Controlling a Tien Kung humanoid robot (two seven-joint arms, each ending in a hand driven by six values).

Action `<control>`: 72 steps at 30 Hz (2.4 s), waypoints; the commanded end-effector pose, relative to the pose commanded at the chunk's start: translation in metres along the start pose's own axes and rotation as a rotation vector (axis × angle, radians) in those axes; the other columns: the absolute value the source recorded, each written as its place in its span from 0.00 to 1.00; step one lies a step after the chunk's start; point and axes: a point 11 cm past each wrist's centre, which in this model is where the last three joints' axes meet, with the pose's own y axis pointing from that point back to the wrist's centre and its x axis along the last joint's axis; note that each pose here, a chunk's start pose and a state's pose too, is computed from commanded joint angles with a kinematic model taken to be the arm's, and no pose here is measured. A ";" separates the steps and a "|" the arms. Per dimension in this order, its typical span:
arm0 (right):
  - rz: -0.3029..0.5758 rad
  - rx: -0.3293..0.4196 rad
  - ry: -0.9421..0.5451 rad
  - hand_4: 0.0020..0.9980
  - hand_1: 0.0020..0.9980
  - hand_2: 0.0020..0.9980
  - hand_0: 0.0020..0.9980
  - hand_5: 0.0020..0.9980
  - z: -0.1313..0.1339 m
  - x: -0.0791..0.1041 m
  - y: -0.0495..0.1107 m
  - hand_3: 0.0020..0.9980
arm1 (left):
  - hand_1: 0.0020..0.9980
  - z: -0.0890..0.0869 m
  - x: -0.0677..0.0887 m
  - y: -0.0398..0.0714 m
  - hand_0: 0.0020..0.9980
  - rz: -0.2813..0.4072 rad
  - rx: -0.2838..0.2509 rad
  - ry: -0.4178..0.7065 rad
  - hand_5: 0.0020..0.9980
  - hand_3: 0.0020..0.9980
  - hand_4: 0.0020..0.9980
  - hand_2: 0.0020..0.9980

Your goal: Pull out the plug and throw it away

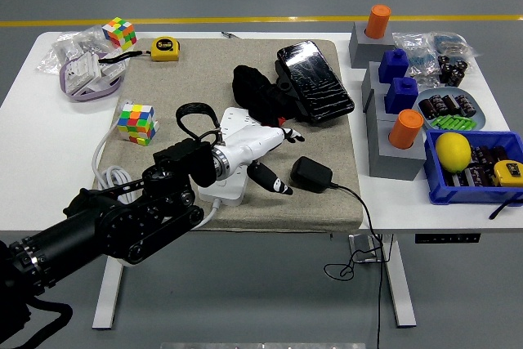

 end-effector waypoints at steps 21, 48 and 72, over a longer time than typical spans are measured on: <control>0.002 0.004 -0.008 0.97 0.65 0.67 0.56 0.49 0.000 0.003 0.000 0.57 | 0.11 -0.020 0.002 0.085 0.11 -0.042 0.041 0.076 0.05 0.62 0.58 0.16; 0.005 0.003 0.003 0.97 0.65 0.67 0.57 0.49 -0.001 0.005 0.001 0.57 | 0.09 -0.060 -0.012 0.109 0.08 -0.140 0.289 0.091 0.00 0.68 0.71 0.13; 0.005 -0.003 0.001 0.97 0.65 0.67 0.57 0.49 0.002 0.005 0.001 0.57 | 0.08 -0.063 -0.019 0.109 0.08 -0.170 0.310 0.089 0.00 0.76 0.72 0.13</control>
